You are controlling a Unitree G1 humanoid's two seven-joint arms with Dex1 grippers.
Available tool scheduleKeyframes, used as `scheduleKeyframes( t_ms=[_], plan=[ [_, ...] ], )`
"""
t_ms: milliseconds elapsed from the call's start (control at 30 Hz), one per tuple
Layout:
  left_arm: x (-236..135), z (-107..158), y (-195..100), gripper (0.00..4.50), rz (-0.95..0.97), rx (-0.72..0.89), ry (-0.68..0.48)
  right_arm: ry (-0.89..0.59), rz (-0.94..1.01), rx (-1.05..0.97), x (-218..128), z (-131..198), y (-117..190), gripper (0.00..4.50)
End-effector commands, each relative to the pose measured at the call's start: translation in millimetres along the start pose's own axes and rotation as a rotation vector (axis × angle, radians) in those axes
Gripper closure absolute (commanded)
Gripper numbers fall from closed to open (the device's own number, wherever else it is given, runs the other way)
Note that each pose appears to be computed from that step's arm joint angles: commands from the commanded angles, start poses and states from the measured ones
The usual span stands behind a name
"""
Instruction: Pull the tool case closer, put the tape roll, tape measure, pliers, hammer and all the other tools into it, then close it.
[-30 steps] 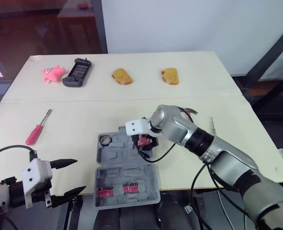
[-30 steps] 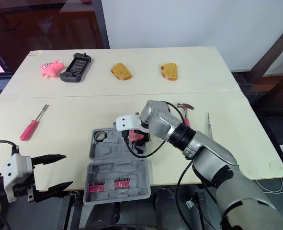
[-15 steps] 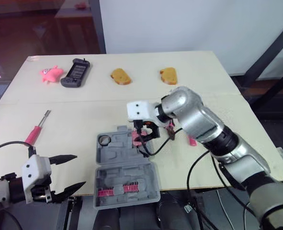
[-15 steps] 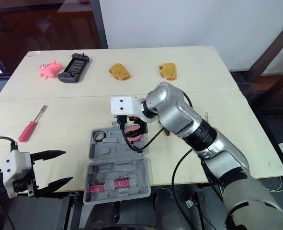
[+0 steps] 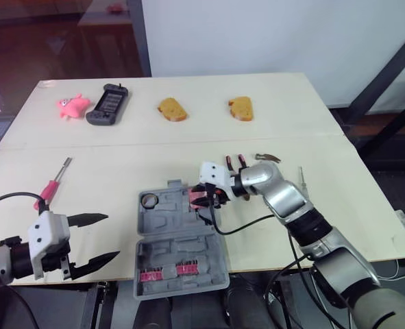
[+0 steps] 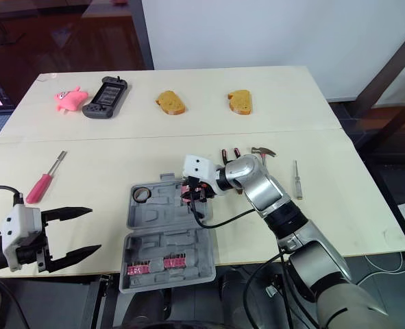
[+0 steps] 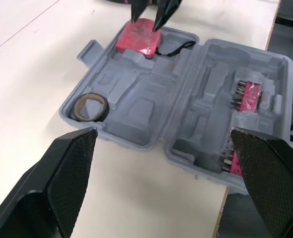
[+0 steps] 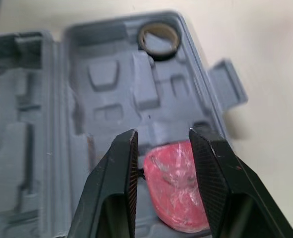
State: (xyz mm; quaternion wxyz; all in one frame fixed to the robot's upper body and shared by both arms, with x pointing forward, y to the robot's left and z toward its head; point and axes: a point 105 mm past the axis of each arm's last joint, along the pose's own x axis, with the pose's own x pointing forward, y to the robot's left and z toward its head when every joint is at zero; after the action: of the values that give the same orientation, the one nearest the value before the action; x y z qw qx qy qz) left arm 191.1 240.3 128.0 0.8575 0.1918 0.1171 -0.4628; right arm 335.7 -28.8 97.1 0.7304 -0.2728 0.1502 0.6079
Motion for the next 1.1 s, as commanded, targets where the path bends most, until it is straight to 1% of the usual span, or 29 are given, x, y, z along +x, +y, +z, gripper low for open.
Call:
scheduleKeyframes(
  t_ms=[33,100,133,233,267,367,467,500,600,667,767,800,833,900,933,1000,1067,1100],
  plan=[
    [-1.9,5.2,1.7,0.0,-0.013,0.032,-0.001,-0.058,-0.047,0.031,-2.4,-1.7,-11.8,2.77],
    [-2.9,5.4,1.6,0.0,-0.013,0.034,0.002,-0.05,-0.067,0.072,-1.5,-14.5,-15.6,2.77],
    [-3.6,5.4,1.7,0.0,-0.012,0.035,0.004,-0.022,-0.066,0.069,-0.6,-25.3,-14.8,2.77],
    [-5.2,5.0,2.0,0.0,-0.01,0.034,0.008,0.043,-0.046,0.082,3.0,-54.2,-8.5,2.77],
    [-5.8,4.5,2.1,0.0,-0.009,0.033,0.01,0.043,-0.024,0.11,5.6,-63.9,-2.3,2.77],
    [-6.9,3.5,2.5,0.0,-0.005,0.028,0.012,0.031,-0.003,0.159,9.6,-78.4,5.1,2.77],
    [-8.0,1.8,3.5,0.0,-0.003,0.024,0.014,0.017,-0.013,0.178,10.8,-83.1,4.2,2.77],
    [-8.2,1.4,3.7,0.0,-0.003,0.023,0.014,0.017,-0.014,0.172,10.9,-83.6,3.8,2.77],
    [-8.1,0.5,6.0,0.0,0.0,0.02,0.014,-0.044,-0.016,0.126,9.8,-72.2,2.1,2.77],
    [-8.2,0.4,8.6,0.0,0.01,0.007,0.004,-0.134,-0.076,0.089,3.6,-51.5,-9.2,2.77],
    [-10.3,-0.3,16.5,0.0,0.044,-0.048,-0.021,-0.186,-0.207,0.015,-13.0,-33.4,-27.4,2.77],
    [-11.9,-1.6,20.9,0.0,0.067,-0.069,-0.029,-0.246,-0.226,-0.011,-20.3,-24.8,-29.0,2.77],
    [-13.4,-3.3,24.4,0.0,0.087,-0.083,-0.032,-0.275,-0.226,-0.042,-26.1,-21.0,-27.5,2.77],
    [-17.0,-11.3,27.3,0.0,0.103,-0.074,-0.003,-0.237,-0.218,-0.069,-37.0,-27.1,-23.6,2.24],
    [-21.9,-20.0,31.0,0.0,0.129,-0.06,0.026,-0.254,-0.205,-0.032,-48.8,-26.7,-21.8,1.92],
    [-37.8,-34.2,45.1,0.0,0.235,-0.076,0.028,-0.302,-0.221,0.018,-79.1,-25.9,-19.5,0.97],
    [-50.5,-41.4,54.1,0.0,0.316,-0.093,0.005,-0.34,-0.27,0.05,-102.1,-26.4,-19.3,0.02],
    [-58.3,-43.3,59.5,0.0,0.369,-0.11,-0.021,-0.339,-0.306,0.065,-113.8,-31.8,-19.1,0.02]
  ],
)
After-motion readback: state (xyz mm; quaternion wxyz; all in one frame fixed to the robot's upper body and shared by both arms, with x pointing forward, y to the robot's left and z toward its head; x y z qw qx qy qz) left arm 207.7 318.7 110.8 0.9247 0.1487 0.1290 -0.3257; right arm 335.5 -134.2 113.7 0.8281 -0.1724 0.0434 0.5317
